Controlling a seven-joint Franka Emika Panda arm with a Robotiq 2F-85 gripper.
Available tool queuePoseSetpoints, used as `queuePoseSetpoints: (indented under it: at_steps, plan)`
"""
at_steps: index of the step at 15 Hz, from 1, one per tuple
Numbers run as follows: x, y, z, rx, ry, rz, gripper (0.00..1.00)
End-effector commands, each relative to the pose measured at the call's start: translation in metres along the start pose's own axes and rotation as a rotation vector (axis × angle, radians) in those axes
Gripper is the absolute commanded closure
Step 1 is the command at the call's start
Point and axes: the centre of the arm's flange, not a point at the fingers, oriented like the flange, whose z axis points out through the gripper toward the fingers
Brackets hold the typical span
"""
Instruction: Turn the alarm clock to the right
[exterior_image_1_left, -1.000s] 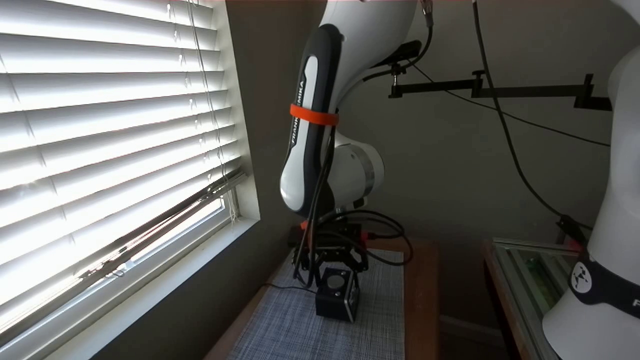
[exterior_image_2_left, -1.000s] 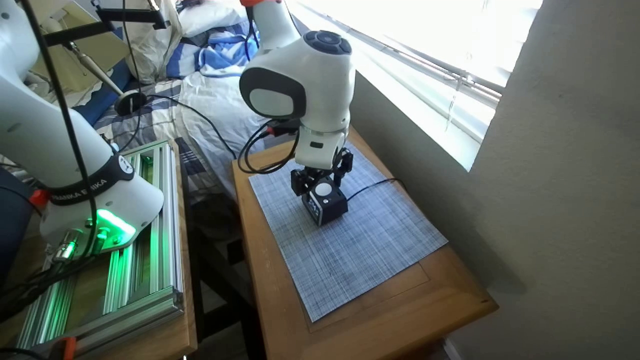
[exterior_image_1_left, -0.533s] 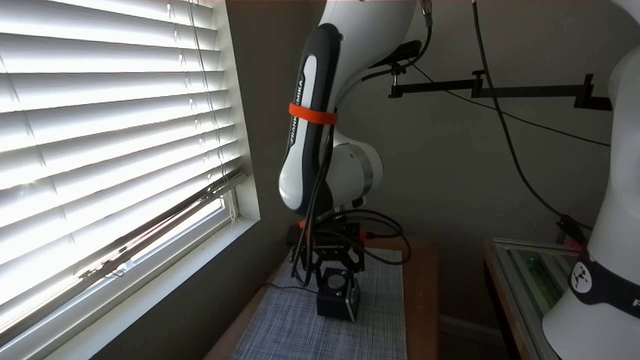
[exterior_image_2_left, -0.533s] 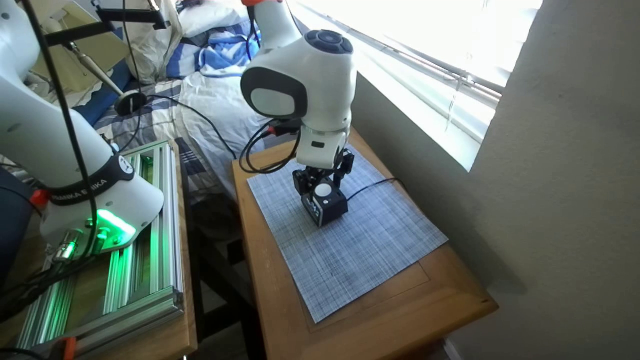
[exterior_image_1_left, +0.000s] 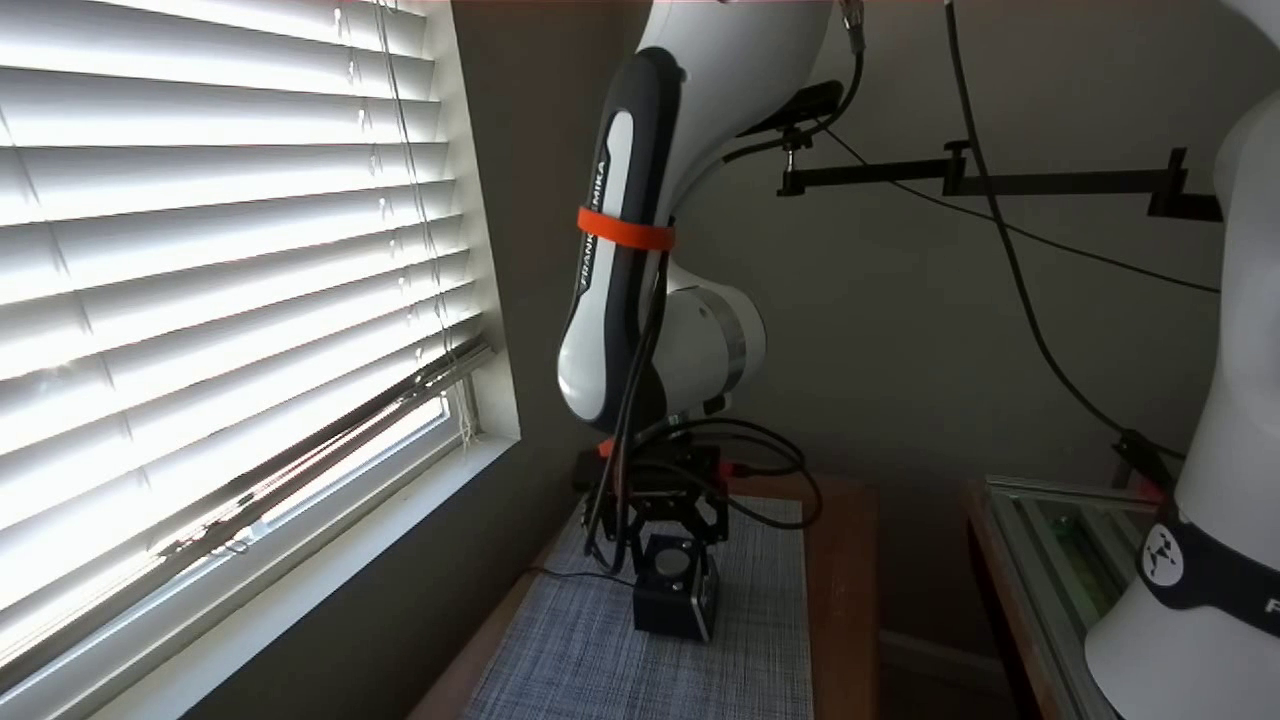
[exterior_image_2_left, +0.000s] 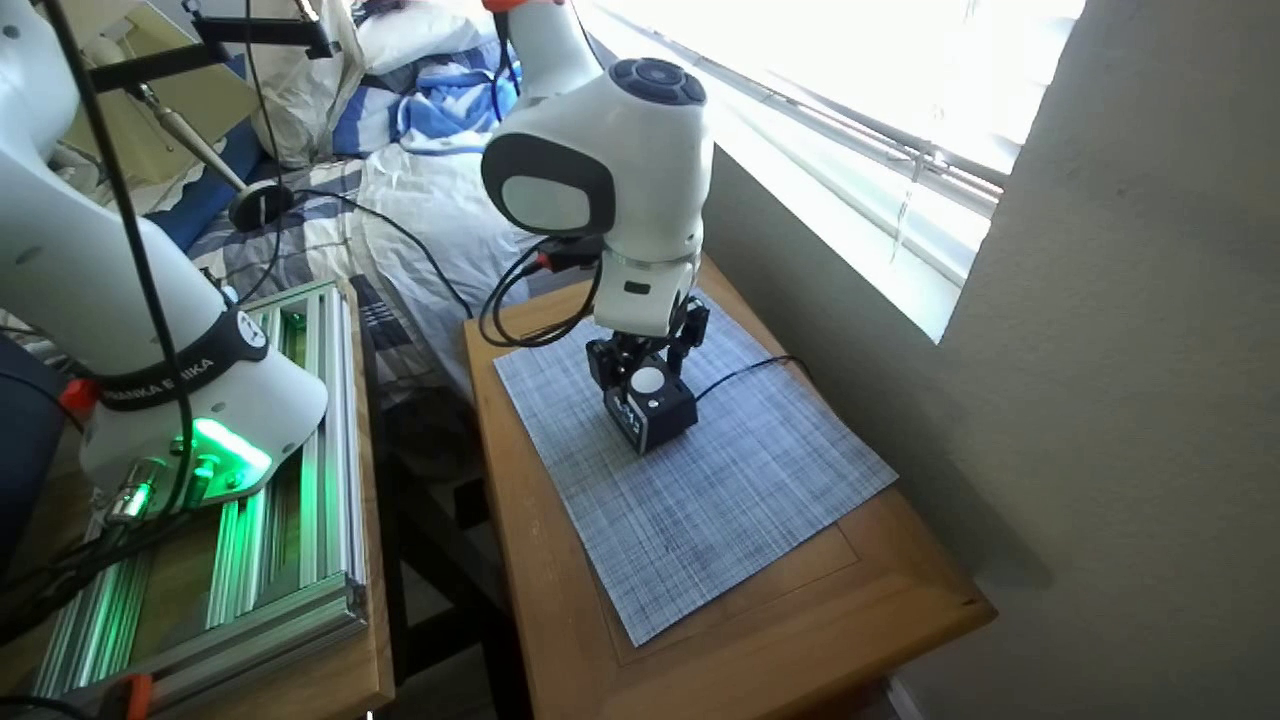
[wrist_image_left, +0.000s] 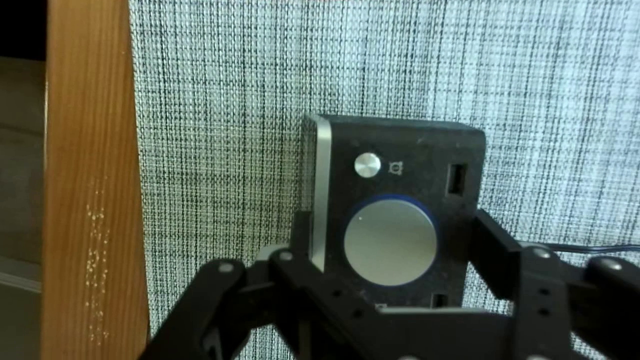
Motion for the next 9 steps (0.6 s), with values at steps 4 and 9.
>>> queuePoseSetpoints:
  at_steps: [4, 9]
  plan:
    - [-0.004, -0.001, -0.014, -0.033, 0.099, -0.164, 0.48]
    - [-0.012, -0.003, -0.025, -0.054, 0.120, -0.320, 0.48]
